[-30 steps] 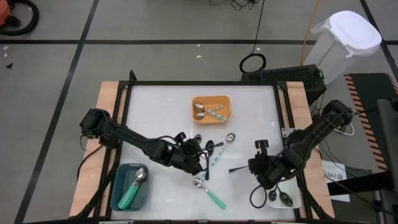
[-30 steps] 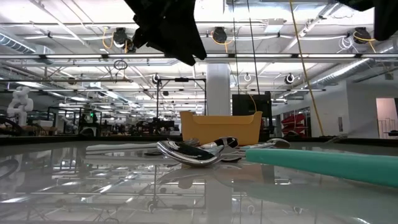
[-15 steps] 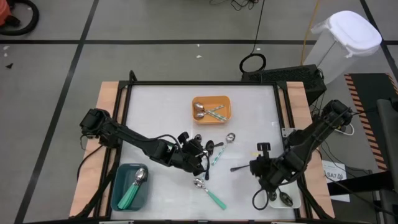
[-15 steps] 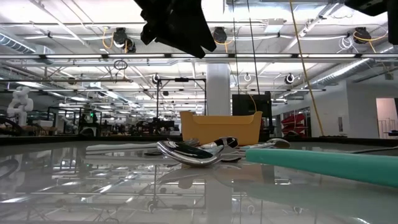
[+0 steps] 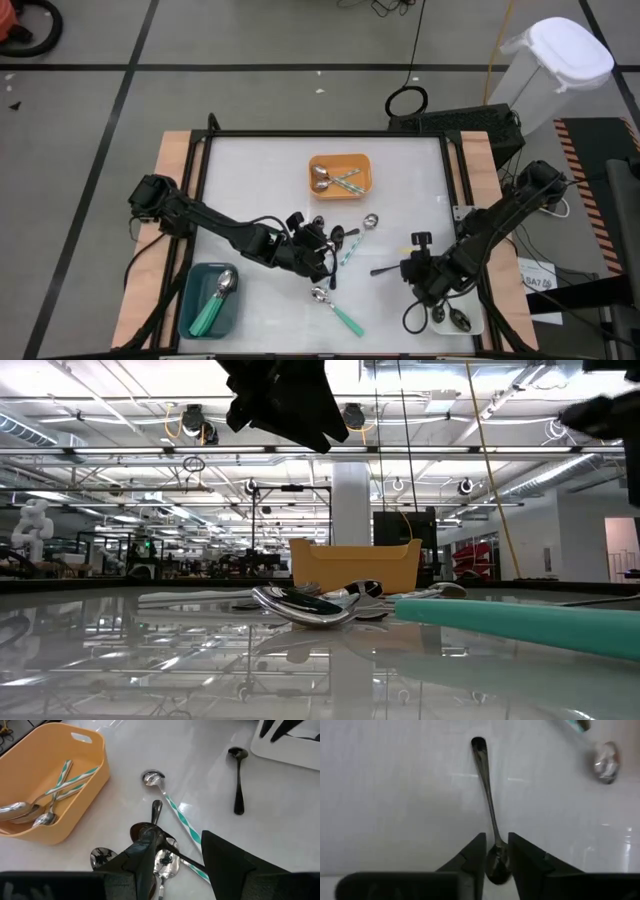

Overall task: Sort silverware by color (type)
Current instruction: Put the black spoon into the white bin

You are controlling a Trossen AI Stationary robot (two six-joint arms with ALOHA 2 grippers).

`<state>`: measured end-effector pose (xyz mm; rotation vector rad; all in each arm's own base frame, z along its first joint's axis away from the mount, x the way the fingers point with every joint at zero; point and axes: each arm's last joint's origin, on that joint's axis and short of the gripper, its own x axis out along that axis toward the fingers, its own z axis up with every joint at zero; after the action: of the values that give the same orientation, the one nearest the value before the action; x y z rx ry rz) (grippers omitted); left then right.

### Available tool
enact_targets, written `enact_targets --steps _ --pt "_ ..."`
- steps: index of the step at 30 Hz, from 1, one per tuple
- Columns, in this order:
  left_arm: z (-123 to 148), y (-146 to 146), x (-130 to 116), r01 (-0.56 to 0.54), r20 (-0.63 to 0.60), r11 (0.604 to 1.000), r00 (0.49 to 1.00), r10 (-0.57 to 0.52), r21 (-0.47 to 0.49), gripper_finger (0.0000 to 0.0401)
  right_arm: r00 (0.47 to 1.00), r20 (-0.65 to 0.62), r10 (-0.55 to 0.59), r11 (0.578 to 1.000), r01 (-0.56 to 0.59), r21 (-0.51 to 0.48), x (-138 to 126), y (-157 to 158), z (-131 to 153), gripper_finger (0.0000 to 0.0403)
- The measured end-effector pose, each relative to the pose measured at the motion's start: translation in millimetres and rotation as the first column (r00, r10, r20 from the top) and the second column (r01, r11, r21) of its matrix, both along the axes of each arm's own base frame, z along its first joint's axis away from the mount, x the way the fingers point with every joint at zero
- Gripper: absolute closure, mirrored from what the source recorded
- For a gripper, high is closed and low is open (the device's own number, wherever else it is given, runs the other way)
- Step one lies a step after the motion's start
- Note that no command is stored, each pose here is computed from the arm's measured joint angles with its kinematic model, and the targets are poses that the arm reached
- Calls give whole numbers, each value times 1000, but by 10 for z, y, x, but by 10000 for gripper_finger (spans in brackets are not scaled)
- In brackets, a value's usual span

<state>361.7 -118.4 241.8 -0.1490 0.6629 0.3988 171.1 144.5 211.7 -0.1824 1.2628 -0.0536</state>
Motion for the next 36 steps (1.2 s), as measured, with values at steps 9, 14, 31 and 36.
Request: enact_targets --steps 9,14,31,36 --pt "7 -3 7 0 10 1000 1000 0 -4 240 1000 -16 -18 999 19 40 19 -137 -320 257" --pt "5 -3 7 0 10 1000 1000 0 -4 240 999 -20 -41 998 42 51 23 -205 -425 242" --pt "17 -7 19 7 24 1000 1000 -7 -2 240 996 -62 -63 992 69 106 47 -349 -666 283" --pt "17 -7 19 7 24 1000 1000 -7 -2 240 996 -71 -51 994 57 90 97 -338 -737 285"
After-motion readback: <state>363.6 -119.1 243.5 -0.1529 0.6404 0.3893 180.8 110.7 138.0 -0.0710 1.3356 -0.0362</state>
